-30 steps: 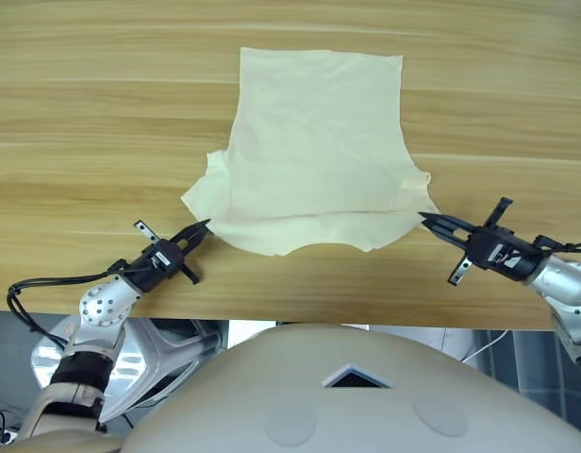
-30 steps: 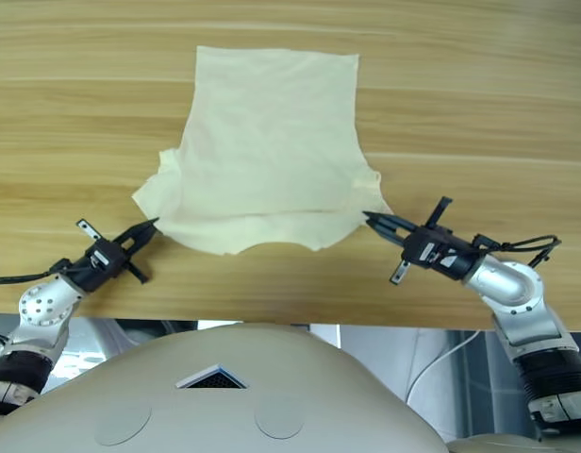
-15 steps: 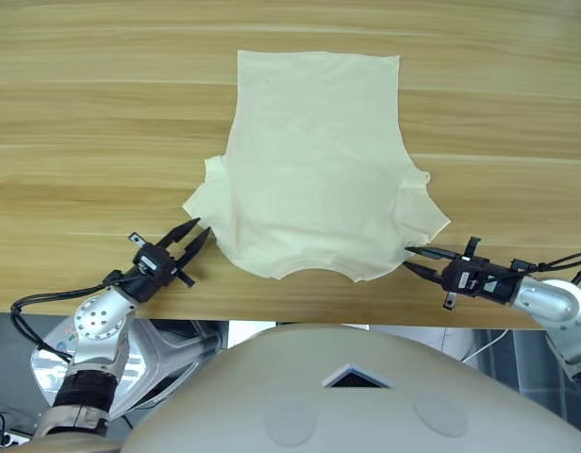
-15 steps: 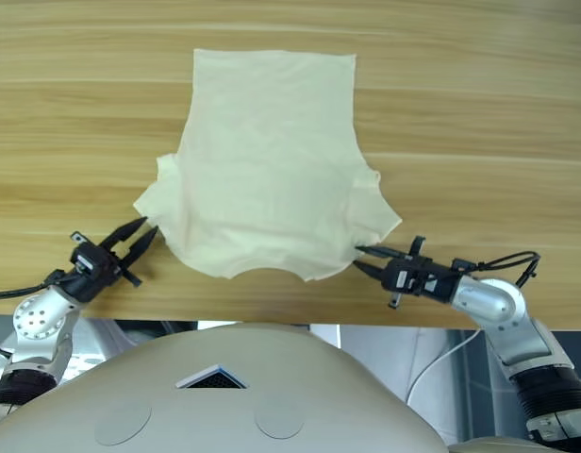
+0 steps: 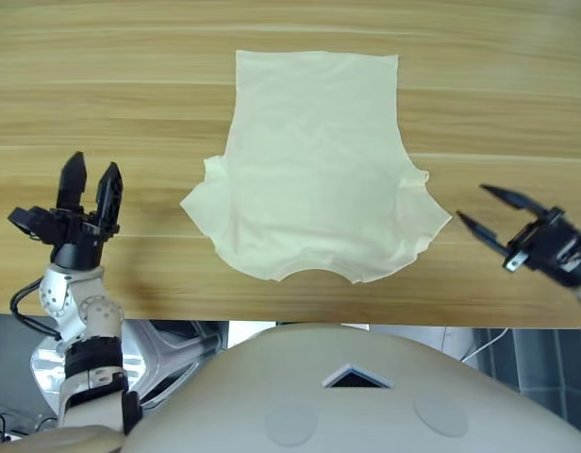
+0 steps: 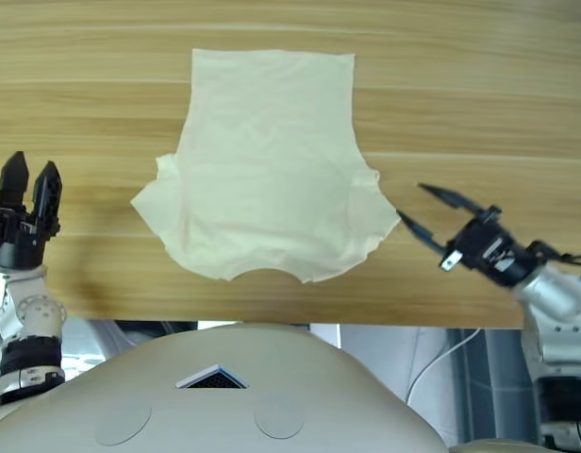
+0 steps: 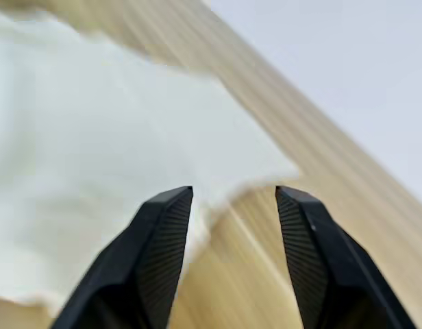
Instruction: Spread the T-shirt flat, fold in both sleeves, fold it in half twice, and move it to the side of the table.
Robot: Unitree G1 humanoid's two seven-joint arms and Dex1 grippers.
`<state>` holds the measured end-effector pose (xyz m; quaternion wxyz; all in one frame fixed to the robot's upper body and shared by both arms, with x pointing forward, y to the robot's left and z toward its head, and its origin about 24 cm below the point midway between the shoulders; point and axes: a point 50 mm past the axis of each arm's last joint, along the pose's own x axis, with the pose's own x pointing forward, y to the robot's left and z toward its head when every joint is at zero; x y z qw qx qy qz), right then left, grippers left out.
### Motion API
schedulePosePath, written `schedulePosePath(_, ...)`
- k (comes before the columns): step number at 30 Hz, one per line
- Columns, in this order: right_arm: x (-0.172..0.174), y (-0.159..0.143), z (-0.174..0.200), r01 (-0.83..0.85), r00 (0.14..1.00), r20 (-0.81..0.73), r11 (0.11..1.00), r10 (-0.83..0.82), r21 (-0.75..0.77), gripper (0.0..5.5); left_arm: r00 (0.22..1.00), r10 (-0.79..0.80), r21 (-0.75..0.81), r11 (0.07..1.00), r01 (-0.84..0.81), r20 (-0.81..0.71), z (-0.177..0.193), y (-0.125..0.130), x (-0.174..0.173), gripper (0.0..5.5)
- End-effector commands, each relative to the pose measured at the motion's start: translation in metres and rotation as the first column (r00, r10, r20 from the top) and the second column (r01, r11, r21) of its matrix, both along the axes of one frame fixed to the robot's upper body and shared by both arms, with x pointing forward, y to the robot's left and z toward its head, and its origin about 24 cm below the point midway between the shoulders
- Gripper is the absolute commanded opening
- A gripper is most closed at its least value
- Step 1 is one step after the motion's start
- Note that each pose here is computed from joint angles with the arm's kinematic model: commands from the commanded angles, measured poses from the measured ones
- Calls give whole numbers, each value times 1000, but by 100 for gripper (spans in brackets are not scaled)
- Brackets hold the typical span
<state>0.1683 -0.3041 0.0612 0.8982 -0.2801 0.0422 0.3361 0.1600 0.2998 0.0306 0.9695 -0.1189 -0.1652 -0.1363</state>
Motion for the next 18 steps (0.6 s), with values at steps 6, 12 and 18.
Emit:
schedulePosePath(6,54,22,-61,61,993,-94,988,-75,-139,223,1000,24,-62,998,-24,7,-9,-24,11,481)
schedulePosePath(12,42,7,-74,116,983,-116,974,-141,-194,223,1000,8,-46,999,-8,-2,-12,-28,19,536)
schedulePosePath(18,33,-5,-55,129,990,-33,984,-134,-126,223,999,18,-24,1000,-18,-35,-20,-27,18,536)
